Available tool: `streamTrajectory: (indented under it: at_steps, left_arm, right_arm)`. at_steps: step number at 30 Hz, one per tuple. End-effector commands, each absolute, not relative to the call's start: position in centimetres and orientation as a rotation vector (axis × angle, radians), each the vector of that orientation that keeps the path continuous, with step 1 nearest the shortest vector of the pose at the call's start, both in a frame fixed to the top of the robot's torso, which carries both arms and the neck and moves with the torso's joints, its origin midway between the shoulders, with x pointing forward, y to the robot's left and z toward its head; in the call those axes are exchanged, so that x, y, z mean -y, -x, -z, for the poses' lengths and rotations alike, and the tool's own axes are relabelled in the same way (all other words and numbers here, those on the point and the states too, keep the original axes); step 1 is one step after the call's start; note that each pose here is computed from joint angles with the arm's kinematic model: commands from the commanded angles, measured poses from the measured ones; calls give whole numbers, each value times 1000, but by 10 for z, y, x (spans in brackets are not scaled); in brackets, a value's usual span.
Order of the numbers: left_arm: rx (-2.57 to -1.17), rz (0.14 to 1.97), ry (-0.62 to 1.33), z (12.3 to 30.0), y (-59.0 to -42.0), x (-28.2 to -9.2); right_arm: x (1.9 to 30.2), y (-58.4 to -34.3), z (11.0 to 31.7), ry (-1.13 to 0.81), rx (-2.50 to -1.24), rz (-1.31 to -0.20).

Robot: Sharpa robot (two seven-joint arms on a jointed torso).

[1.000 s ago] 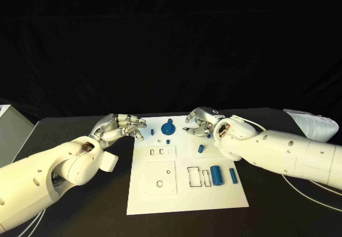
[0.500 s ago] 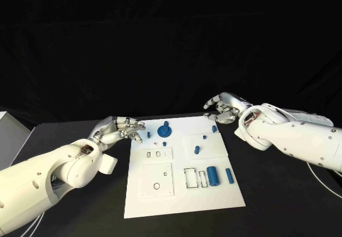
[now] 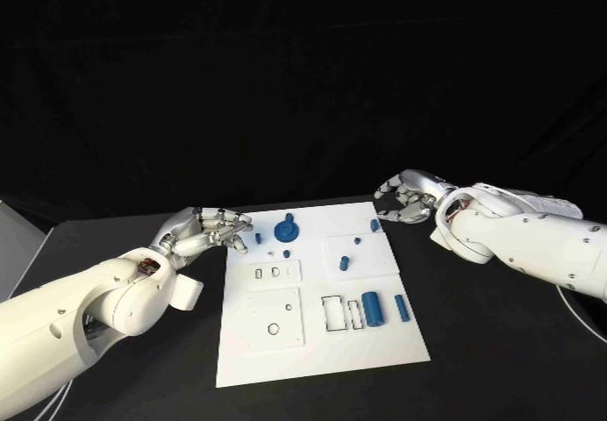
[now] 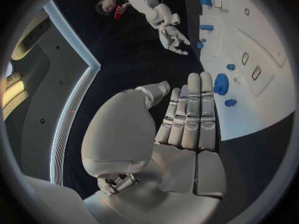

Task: Assemble the parts on the task board

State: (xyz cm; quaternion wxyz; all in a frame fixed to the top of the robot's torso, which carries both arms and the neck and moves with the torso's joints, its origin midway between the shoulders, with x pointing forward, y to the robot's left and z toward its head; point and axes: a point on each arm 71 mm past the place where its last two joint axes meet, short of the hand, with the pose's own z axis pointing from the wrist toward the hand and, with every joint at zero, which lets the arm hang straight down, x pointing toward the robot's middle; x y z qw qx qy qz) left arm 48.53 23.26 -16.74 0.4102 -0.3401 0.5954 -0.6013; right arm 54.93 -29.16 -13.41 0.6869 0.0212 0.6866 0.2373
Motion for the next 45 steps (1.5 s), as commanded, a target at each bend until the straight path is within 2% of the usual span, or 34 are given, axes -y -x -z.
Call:
streamTrajectory:
  at_steps: [1, 17, 27, 45]
  left_arm:
    - [-1504, 1537, 842, 167, -484, -230]
    - [-1507, 1533, 846, 169, -484, -231]
    - [-1508, 1533, 845, 169, -484, -232]
    - [-1509, 1529, 846, 169, -485, -232]
  right_arm:
    - [290, -549, 142, 40, -1597, -538]
    - [291, -551, 156, 50, -1641, -525]
    - [286, -555, 162, 31, -1604, -501]
    - [284, -556, 171, 30, -1630, -490]
